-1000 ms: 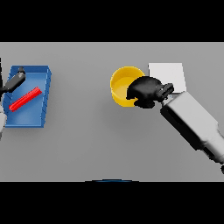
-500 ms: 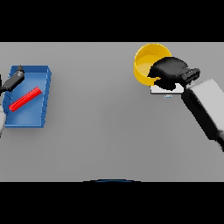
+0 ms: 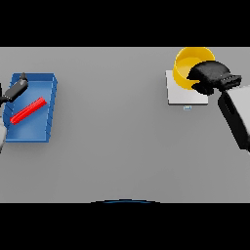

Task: Pick up the red beaker and tilt it to pour out 1 green nut into yellow bowl. Pick up the yellow bowl and place it on the metallic measuring scale.

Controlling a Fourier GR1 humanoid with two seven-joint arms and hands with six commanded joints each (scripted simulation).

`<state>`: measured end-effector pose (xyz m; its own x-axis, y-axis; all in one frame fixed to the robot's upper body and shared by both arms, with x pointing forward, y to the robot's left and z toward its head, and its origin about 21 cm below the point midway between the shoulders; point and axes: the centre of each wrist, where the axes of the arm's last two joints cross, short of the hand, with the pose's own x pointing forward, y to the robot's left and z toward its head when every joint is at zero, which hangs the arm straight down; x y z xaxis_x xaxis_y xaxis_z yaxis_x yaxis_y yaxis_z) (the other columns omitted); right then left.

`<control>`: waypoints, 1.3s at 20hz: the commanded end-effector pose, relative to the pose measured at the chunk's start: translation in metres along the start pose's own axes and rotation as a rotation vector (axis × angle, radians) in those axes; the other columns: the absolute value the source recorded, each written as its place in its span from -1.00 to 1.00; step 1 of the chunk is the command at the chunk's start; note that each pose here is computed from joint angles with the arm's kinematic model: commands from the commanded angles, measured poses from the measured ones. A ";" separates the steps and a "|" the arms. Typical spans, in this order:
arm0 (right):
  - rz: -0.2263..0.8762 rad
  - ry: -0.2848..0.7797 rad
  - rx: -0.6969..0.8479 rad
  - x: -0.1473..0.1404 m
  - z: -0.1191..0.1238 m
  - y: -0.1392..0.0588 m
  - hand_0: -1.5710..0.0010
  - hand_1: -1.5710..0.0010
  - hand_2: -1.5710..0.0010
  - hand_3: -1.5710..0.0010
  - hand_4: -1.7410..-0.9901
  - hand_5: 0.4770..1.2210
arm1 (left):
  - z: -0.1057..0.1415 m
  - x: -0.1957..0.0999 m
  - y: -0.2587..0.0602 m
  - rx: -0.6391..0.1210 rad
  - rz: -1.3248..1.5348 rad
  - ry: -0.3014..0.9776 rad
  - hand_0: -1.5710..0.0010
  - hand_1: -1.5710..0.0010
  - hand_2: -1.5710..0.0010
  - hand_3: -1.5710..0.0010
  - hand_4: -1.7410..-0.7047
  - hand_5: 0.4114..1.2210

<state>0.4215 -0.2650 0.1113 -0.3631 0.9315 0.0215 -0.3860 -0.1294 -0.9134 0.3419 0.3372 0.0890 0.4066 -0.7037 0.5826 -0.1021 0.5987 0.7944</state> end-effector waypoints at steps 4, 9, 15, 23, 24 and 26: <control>-0.045 0.003 0.014 -0.007 -0.004 0.017 -1.00 -1.00 -0.78 -0.72 -1.00 1.00 | -0.002 -0.002 0.002 0.005 -0.006 -0.001 1.00 1.00 1.00 1.00 0.97 -0.34; -0.078 -0.012 0.018 -0.010 -0.011 0.030 -1.00 -1.00 -0.71 -0.79 -1.00 1.00 | -0.002 -0.004 -0.004 -0.004 -0.005 0.006 1.00 1.00 1.00 1.00 0.96 -0.35; -0.099 -0.013 0.028 -0.007 -0.015 0.029 -0.90 -0.89 -0.85 -0.40 -0.99 1.00 | -0.001 0.000 -0.001 -0.002 -0.014 0.007 1.00 1.00 1.00 1.00 0.96 -0.36; -0.036 -0.031 0.071 -0.009 -0.013 0.026 0.59 0.63 0.51 0.36 -0.52 0.16 | -0.006 0.000 -0.005 0.004 -0.006 0.010 1.00 1.00 1.00 1.00 0.96 -0.38; -0.032 -0.027 0.066 -0.010 -0.013 0.025 0.67 0.71 0.61 0.41 -0.50 0.11 | -0.006 -0.002 -0.004 0.003 -0.006 0.014 1.00 1.00 1.00 1.00 0.96 -0.38; -0.048 -0.046 0.068 -0.009 -0.015 0.030 0.79 0.81 0.75 0.50 -0.48 0.02 | -0.007 -0.003 -0.003 0.001 -0.007 0.017 1.00 1.00 1.00 1.00 0.97 -0.38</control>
<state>0.4254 -0.2721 0.0775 -0.3810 0.9206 0.0854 -0.4609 -0.1091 -0.8807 0.3475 0.3404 0.0841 0.4224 -0.7014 0.5741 -0.1004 0.5933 0.7987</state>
